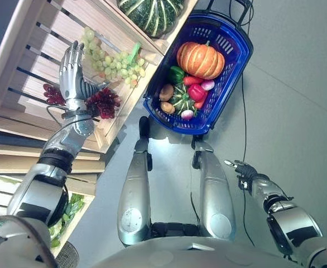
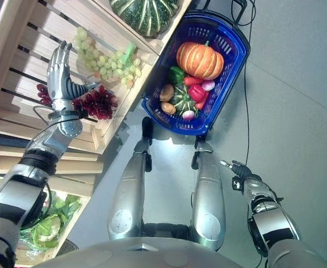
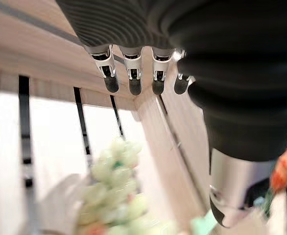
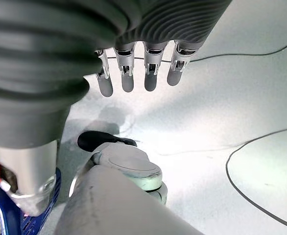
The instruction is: Pick up fruits and vegetables into the basket
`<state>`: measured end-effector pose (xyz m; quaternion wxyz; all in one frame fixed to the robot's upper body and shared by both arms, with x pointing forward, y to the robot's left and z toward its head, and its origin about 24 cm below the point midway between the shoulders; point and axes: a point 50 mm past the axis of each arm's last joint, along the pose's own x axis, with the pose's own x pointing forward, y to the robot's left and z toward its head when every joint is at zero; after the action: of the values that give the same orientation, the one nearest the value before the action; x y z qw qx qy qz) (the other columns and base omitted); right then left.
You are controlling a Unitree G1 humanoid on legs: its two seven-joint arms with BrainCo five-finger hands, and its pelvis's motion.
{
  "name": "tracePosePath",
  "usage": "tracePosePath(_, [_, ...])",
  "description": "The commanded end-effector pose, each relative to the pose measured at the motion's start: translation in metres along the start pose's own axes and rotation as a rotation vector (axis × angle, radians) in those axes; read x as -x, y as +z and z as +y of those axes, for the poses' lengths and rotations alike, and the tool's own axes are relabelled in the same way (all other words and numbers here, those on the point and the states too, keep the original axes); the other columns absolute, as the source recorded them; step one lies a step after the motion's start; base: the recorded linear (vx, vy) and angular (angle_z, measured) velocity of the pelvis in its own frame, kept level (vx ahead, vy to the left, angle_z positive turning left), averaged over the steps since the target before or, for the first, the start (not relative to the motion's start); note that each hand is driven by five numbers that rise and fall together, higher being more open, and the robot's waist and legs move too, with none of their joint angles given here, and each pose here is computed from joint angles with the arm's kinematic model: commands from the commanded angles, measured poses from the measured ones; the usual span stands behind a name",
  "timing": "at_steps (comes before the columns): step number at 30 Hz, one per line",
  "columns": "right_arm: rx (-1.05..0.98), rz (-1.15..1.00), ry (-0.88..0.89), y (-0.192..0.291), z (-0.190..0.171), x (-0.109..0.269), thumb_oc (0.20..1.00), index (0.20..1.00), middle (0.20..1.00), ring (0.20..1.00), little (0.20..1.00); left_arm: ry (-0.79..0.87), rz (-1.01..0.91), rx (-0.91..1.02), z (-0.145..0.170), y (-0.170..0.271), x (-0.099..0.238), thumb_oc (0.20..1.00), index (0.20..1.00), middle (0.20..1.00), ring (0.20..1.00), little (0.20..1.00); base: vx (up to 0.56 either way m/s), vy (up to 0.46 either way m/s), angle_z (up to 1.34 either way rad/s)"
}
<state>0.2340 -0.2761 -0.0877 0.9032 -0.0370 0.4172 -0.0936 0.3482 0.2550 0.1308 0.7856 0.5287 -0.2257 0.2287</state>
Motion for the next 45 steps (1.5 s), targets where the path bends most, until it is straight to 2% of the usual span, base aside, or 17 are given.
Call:
tracePosePath(1, [0.021,0.035,-0.007,-0.015,-0.005,0.003,1.000,1.000,1.000,1.000,1.000,0.000,-0.041,-0.202,0.012,-0.021,0.000,1.000,1.000,1.000,1.000,1.000,-0.01,0.044,0.00])
tracePosePath(8, [0.049,0.014,-0.017,-0.004,-0.010,0.002,1.000,1.000,1.000,1.000,1.000,-0.212,-0.047,-0.378,-0.005,-0.043,0.025,1.000,1.000,1.000,1.000,1.000,-0.01,0.042,-0.04])
tracePosePath(14, [0.059,-0.008,-0.022,0.012,-0.015,0.001,1.000,1.000,1.000,1.000,1.000,-0.358,0.016,-0.444,-0.010,-0.064,0.041,1.000,1.000,1.000,1.000,1.000,-0.01,0.013,0.00])
tracePosePath(26, [0.092,-0.035,-0.024,0.030,-0.022,0.002,1.000,1.000,1.000,1.000,1.000,-0.529,0.118,-0.580,-0.015,-0.089,0.064,1.000,1.000,1.000,1.000,1.000,-0.01,0.019,-0.04])
tracePosePath(30, [0.103,-0.040,-0.029,0.035,-0.025,0.002,1.000,1.000,1.000,1.000,1.000,-0.532,0.143,-0.637,-0.011,-0.095,0.064,1.000,1.000,1.000,1.000,1.000,0.00,0.000,0.00])
tracePosePath(37, [0.108,-0.054,-0.024,0.043,-0.023,0.002,1.000,1.000,1.000,1.000,1.000,-0.439,0.201,-0.788,0.003,-0.105,0.055,1.000,1.000,1.000,1.000,1.000,0.00,0.000,0.00])
tracePosePath(45, [0.101,-0.064,-0.014,0.046,-0.019,0.001,1.000,1.000,1.000,1.000,1.000,-0.387,0.206,-0.832,0.007,-0.102,0.047,1.000,1.000,1.000,1.000,1.000,0.00,-0.002,0.00])
